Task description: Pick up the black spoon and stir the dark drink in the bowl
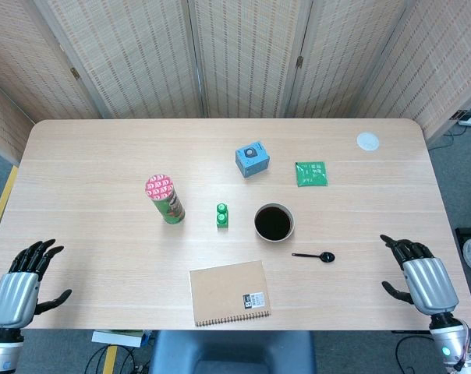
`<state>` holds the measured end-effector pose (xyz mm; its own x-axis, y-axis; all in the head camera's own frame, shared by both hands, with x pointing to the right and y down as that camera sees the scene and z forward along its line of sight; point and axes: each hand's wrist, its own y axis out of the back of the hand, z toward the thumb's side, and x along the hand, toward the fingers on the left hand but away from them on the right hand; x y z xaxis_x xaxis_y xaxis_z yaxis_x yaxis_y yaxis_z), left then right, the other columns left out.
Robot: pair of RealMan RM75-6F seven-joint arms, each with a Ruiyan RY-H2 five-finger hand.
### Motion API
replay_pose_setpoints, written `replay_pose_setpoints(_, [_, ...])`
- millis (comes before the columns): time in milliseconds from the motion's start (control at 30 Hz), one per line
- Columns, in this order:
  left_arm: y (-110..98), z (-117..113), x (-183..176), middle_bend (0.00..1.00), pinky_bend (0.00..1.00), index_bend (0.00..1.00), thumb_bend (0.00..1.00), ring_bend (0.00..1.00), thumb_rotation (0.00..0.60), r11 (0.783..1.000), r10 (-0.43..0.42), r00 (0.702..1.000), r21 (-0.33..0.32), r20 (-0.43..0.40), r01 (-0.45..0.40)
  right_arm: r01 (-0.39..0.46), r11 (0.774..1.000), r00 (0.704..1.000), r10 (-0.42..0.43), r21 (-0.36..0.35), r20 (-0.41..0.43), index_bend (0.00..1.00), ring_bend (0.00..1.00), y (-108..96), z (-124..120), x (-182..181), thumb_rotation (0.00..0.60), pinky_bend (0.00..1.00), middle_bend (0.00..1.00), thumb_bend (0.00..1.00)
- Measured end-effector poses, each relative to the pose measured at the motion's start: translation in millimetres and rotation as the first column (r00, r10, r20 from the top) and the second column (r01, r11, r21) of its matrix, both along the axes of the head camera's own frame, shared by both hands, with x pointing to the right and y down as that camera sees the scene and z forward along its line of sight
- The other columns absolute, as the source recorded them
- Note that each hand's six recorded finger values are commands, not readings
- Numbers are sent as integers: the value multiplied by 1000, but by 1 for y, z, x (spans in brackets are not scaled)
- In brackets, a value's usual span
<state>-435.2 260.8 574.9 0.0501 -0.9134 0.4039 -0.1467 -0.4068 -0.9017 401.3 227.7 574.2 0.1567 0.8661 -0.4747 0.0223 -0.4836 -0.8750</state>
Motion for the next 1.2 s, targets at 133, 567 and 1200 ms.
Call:
replay_pose_setpoints(133, [0,2,2,154,177,219,195,123,600,1000,7,1000,-2,-5,-7,-3,1000,1000,3,12,9,133,249,2,-3,-2,600,280,298,101])
replay_pose_setpoints(567, [1,3,-3,154,177,219,195,123,600,1000,-9,1000,-2,-8,9,-3,1000,1000,3,18,15,133,414,3,1,-7,600,546,395,104])
replay_pose_setpoints(1200, [5,2,-17,154,177,219,195,123,600,999,-41,999,-5,-2,41,105,986,995,-104,-133,14,285,1000,-5,64,-64,600,1000,889,234])
